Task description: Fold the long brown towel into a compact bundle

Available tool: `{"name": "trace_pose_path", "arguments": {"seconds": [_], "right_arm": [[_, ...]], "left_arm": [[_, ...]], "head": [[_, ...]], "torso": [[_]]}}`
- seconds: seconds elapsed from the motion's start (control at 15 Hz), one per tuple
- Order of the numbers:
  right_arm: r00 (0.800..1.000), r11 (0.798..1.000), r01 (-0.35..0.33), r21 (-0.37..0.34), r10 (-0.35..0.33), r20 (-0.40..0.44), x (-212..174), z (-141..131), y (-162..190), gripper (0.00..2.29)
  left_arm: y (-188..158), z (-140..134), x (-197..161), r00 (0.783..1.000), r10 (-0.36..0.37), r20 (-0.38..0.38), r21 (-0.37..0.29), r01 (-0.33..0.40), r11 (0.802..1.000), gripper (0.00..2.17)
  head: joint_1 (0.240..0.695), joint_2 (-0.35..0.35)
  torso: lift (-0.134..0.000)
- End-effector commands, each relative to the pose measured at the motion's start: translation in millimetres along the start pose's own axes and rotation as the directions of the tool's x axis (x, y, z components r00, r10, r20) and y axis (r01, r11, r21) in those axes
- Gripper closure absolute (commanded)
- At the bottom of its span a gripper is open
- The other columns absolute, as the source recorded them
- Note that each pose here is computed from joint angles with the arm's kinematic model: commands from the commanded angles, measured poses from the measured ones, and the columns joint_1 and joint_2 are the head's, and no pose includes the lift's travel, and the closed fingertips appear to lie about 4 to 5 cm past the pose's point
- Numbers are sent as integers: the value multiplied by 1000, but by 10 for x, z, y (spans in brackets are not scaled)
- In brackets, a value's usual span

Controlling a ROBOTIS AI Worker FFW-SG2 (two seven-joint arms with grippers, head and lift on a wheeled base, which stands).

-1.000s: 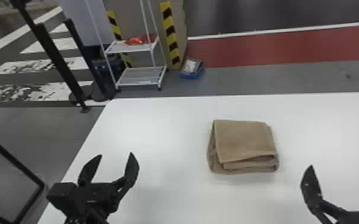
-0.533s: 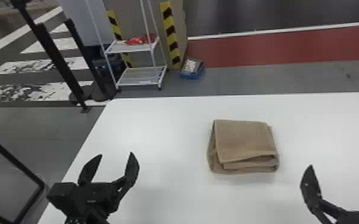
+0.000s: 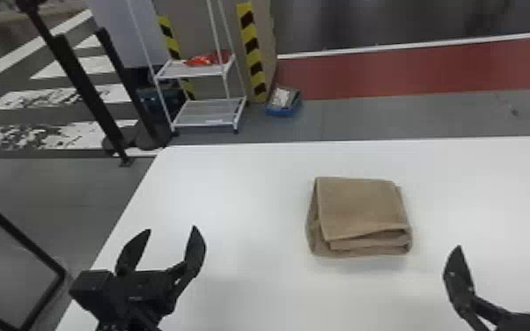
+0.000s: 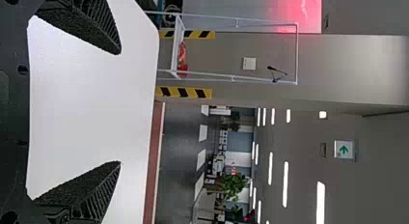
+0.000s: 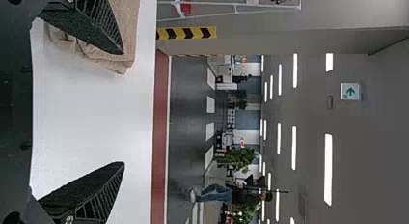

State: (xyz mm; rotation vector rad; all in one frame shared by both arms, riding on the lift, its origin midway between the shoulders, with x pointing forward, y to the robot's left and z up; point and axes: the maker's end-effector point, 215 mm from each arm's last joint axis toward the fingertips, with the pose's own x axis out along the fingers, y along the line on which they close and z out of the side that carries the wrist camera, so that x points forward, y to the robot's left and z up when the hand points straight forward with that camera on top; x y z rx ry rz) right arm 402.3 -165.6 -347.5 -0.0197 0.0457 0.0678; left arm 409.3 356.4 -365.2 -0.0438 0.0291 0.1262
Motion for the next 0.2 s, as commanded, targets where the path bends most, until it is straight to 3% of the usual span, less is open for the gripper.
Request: {"name": "trace_pose_path", "arguments": {"seconds": [0.0,0.13], "right_arm": [[1000,1000,3,20,-3,-21,0,-60,-12,60],[999,1000,4,21,-4,-46,-2,-135,-19,60]], "left_arm": [[-3,7,-2,1000,-1,1,0,1,1000,56],[-3,7,-2,1000,-1,1,0,1,1000,56]], "head": [[695,262],[695,260]], "torso": [[-119],[-119]]}}
